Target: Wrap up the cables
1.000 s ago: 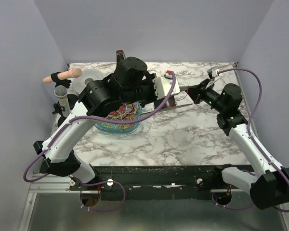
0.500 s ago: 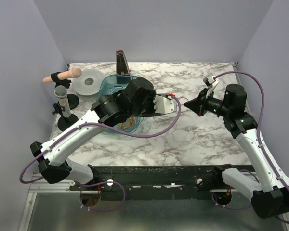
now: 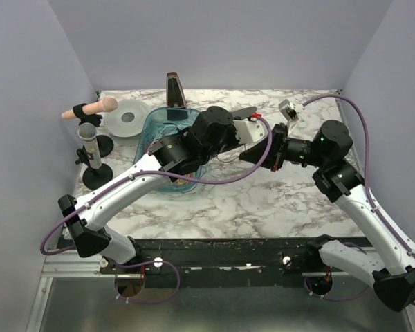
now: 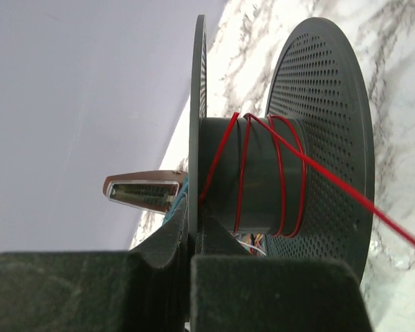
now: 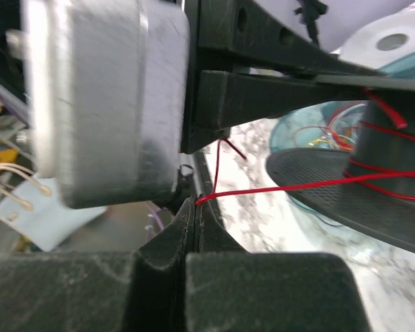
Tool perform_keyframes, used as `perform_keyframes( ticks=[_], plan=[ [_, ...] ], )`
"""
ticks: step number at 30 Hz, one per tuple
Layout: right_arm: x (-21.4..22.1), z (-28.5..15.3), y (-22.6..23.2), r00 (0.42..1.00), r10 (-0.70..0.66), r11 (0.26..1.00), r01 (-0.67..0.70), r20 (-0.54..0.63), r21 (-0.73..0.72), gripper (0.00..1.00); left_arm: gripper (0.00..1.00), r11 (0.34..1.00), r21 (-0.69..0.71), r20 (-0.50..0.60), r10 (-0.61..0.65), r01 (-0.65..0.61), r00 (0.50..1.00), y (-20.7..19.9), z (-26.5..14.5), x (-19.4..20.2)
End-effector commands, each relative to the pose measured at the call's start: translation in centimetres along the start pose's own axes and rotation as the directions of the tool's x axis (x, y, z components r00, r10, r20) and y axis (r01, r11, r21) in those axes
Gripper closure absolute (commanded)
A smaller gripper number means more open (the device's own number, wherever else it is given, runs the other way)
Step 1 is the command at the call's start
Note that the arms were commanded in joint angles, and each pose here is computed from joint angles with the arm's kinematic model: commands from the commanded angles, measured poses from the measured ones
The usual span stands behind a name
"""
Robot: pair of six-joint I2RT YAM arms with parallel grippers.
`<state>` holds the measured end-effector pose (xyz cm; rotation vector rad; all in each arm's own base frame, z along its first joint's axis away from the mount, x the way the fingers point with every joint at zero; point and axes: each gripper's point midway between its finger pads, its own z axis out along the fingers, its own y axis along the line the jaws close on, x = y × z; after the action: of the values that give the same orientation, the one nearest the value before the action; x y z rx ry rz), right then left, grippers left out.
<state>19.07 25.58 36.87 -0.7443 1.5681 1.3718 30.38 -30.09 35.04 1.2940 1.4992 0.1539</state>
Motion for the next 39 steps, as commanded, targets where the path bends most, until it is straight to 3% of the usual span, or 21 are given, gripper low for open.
perform_keyframes(
  ticks=[1, 4, 7, 11, 16, 18, 22, 28, 36, 39],
  plan=[
    [-2.9, 1.6, 5.0, 0.997, 0.058, 0.981, -0.049, 0.045, -0.186, 0.99, 1.00, 0.972, -0.191, 0.089, -0.121, 0.136, 0.989, 5.1, -1.5, -2.6],
    [-3.1, 3.3, 6.2, 0.996, 0.068, 0.971, -0.053, 0.055, -0.234, 0.99, 1.00, 0.964, -0.145, 0.113, -0.209, 0.224, 0.971, 5.0, -1.5, -3.5],
    [-2.8, 5.1, 5.5, 0.997, 0.051, 0.987, -0.041, 0.063, -0.158, 0.99, 1.00, 0.923, -0.065, 0.148, -0.367, 0.380, 0.918, 5.9, -2.2, -5.0],
    [-2.4, 7.2, 4.0, 0.997, -0.012, 1.000, 0.011, 0.077, 0.016, 0.99, 1.00, 0.815, 0.014, 0.203, -0.570, 0.580, 0.796, 8.0, -4.0, -7.3],
    [-1.2, 8.7, 3.0, 0.993, -0.115, 0.976, 0.106, 0.038, 0.189, 0.99, 1.00, 0.668, 0.129, 0.260, -0.736, 0.732, 0.625, 10.6, -6.7, -9.8],
    [-0.2, 8.9, 2.0, 0.992, -0.121, 0.963, 0.112, 0.021, 0.247, 0.99, 1.00, 0.649, 0.143, 0.275, -0.751, 0.747, 0.600, 11.0, -7.5, -10.3],
    [0.8, 8.5, 0.1, 0.991, -0.132, 0.937, 0.121, 0.013, 0.329, 0.99, 1.00, 0.645, 0.150, 0.303, -0.751, 0.749, 0.586, 11.7, -8.8, -10.7],
    [0.3, 7.9, -0.1, 0.978, -0.202, 0.927, 0.172, 0.058, 0.334, 0.78, 1.00, 0.669, 0.158, 0.349, -0.726, 0.726, 0.593, 12.6, -10.4, -11.4],
    [1.0, 5.5, -0.1, 0.961, -0.232, 0.925, 0.170, 0.150, 0.338, 0.66, 1.00, 0.682, 0.170, 0.349, -0.717, 0.711, 0.604, 12.4, -11.6, -11.2],
    [2.2, 4.6, 0.4, 0.942, -0.283, 0.930, 0.224, 0.181, 0.291, 0.53, 1.00, 0.689, 0.198, 0.379, -0.710, 0.697, 0.594, 12.8, -12.4, -12.1]
  ],
)
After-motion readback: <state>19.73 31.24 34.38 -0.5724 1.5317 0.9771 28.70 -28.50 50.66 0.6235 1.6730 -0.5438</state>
